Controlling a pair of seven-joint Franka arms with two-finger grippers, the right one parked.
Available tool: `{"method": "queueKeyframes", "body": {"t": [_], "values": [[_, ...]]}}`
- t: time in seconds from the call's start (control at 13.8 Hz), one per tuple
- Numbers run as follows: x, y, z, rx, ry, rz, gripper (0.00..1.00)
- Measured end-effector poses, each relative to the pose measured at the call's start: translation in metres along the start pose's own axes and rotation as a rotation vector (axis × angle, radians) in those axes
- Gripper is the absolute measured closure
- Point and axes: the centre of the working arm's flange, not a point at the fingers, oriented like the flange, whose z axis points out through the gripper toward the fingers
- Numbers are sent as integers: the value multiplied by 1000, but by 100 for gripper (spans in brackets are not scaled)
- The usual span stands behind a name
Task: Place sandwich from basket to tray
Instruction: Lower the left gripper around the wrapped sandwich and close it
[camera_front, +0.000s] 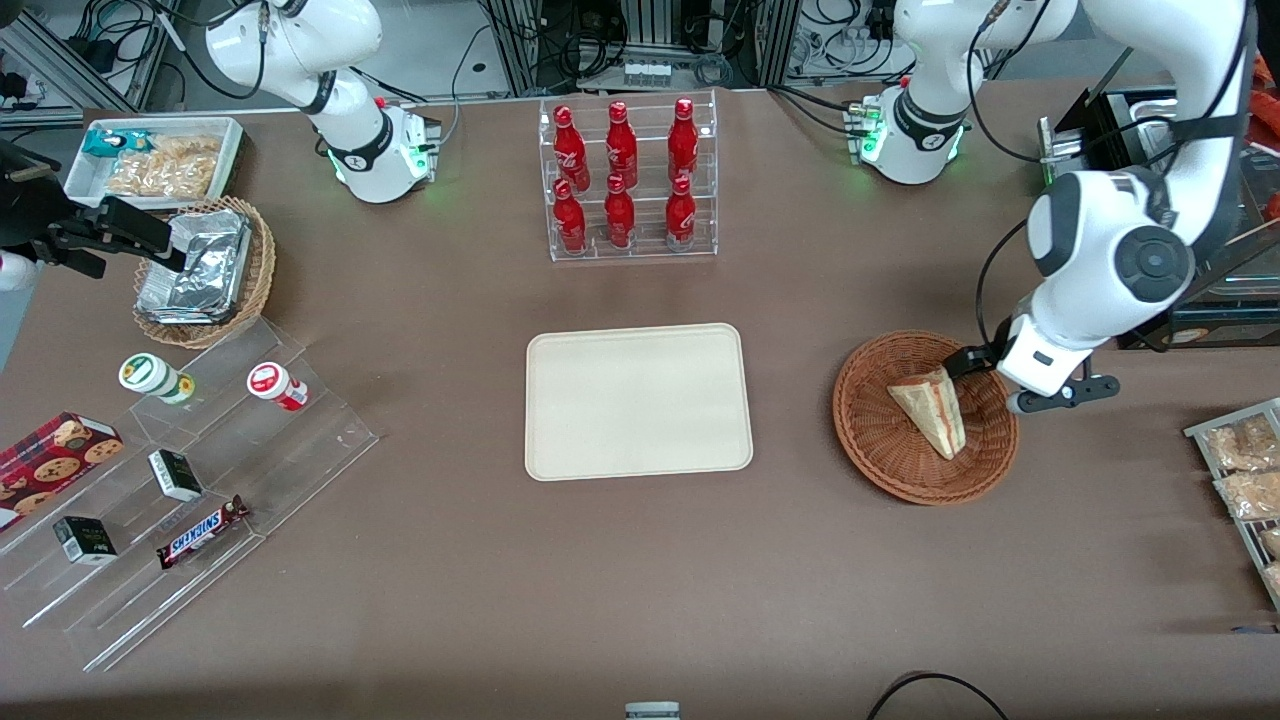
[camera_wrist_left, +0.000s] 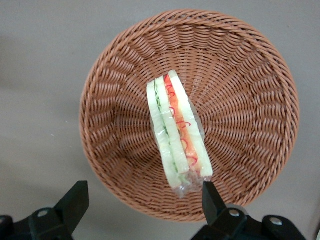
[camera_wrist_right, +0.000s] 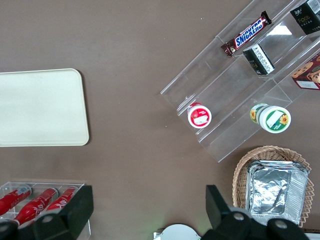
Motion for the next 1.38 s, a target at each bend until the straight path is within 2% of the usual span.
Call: {"method": "queueKeyframes", "body": {"t": [0.29, 0.65, 0.87, 1.09, 1.16, 1.38], "values": [[-4, 12, 17, -6, 8, -191, 0], [0, 24, 35, -36, 27, -405, 0], [2, 30, 56, -64, 3, -452, 0], [1, 30, 77, -52, -24, -457, 1], [1, 30, 82, -48, -30, -457, 5], [0, 32, 84, -46, -33, -410, 41]]}}
